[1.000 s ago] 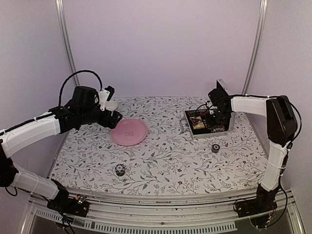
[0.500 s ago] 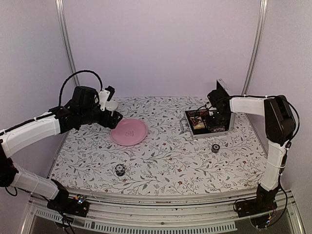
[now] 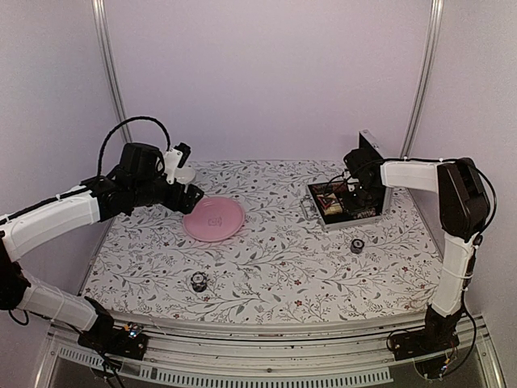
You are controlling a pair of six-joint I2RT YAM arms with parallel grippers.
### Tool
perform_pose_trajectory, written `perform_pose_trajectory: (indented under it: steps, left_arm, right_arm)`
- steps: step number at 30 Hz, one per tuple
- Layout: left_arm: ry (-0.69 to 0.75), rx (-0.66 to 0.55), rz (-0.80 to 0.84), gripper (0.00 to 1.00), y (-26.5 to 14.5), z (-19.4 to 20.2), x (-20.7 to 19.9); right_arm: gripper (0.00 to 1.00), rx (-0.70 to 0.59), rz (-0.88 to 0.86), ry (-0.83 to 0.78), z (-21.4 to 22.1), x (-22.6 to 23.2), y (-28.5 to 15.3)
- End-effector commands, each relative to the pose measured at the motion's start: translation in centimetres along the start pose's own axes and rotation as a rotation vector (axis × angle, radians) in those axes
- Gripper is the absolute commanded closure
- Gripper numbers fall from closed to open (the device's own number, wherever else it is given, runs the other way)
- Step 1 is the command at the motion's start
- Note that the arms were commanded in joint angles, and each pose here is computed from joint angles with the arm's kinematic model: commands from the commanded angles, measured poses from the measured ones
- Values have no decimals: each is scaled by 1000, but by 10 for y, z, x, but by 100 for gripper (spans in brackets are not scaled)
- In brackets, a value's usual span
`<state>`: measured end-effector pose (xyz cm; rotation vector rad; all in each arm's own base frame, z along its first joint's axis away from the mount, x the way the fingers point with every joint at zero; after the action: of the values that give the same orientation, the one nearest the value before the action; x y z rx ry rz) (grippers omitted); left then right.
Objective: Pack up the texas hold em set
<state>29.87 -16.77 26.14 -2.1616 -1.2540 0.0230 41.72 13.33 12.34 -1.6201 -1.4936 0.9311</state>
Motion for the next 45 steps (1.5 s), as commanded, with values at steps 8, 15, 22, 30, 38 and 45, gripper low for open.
perform_pose_trajectory:
  steps: [8,15,22,30,38,45]
  left_arm:
    - [4,-36,-2,3,-3,-4,3]
    - [4,-39,0,3,-4,-4,3]
    - [6,-41,1,3,-5,-4,3]
    - [3,-66,-12,3,-10,-6,5]
    - [0,-98,-27,3,-17,-7,6]
    - [-90,-72,38,5,-24,-5,-9]
  right_arm:
    - [75,-2,63,-5,2,-13,-2]
    - [68,-2,53,-7,3,-12,-4]
    - [62,-3,50,-2,3,-12,-5]
    - [49,-31,24,3,-4,-11,-17]
    - [39,-68,-109,44,-13,-3,-50]
    - [36,-106,-295,68,-13,13,-91]
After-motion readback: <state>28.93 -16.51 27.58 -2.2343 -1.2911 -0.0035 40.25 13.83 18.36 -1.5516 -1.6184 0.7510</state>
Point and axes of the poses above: each gripper's point midway between its finger pads, its own y axis out along the fingers, its own x axis along the line the jaws close on, z = x × y, the point moved 7 cm from there along -y, back along the fingers, and after that the axes turned 14 degrees about y, right-handed, at the moved point
